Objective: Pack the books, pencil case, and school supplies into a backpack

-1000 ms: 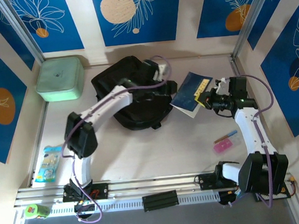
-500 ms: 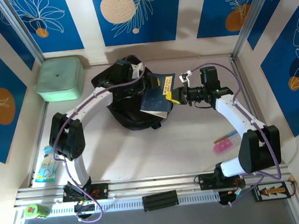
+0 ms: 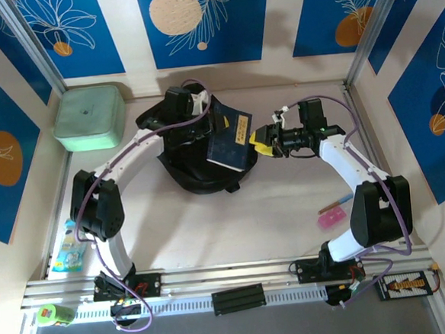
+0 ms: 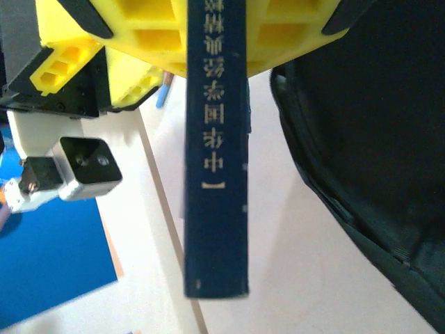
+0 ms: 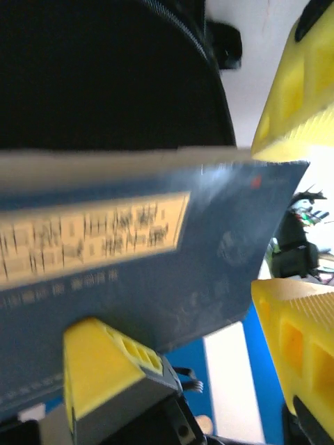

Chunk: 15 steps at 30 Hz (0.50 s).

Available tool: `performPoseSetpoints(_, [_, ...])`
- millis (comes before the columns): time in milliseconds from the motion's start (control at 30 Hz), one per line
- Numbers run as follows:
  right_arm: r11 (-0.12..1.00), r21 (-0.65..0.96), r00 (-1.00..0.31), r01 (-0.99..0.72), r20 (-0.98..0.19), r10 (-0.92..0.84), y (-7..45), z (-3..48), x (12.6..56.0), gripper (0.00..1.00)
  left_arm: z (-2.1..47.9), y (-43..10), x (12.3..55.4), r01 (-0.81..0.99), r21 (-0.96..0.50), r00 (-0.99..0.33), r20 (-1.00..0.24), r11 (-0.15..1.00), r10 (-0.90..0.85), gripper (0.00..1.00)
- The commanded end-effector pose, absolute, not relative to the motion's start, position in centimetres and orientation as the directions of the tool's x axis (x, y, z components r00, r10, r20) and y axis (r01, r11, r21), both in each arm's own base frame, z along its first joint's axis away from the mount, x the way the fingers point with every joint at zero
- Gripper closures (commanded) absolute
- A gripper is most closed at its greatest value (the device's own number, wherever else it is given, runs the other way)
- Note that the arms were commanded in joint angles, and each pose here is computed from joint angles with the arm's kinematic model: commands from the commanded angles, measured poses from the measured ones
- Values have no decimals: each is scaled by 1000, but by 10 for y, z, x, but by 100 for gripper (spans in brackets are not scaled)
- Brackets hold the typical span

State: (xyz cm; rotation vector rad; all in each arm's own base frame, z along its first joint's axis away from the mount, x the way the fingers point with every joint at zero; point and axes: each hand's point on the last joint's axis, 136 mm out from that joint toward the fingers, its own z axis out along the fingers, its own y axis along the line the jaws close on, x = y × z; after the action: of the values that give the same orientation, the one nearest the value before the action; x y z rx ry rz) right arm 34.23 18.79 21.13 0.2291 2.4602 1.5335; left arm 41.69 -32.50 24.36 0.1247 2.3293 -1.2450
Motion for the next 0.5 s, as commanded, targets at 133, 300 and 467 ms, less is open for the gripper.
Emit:
performPoseSetpoints(133, [273, 948, -897, 162, 26, 441, 192, 222, 353, 28, 315, -293, 457, 223, -839, -696, -494, 497, -521, 100])
performPoseSetpoints(300, [130, 983, -855, 130, 45, 516, 216, 248, 365, 9, 327, -279, 471, 144, -891, -610, -423, 431, -670, 100])
performPoseSetpoints(467, [39, 993, -829, 115, 74, 555, 232, 261, 382, 6, 319, -273, 477, 71, -935, -573, -324, 348, -753, 100])
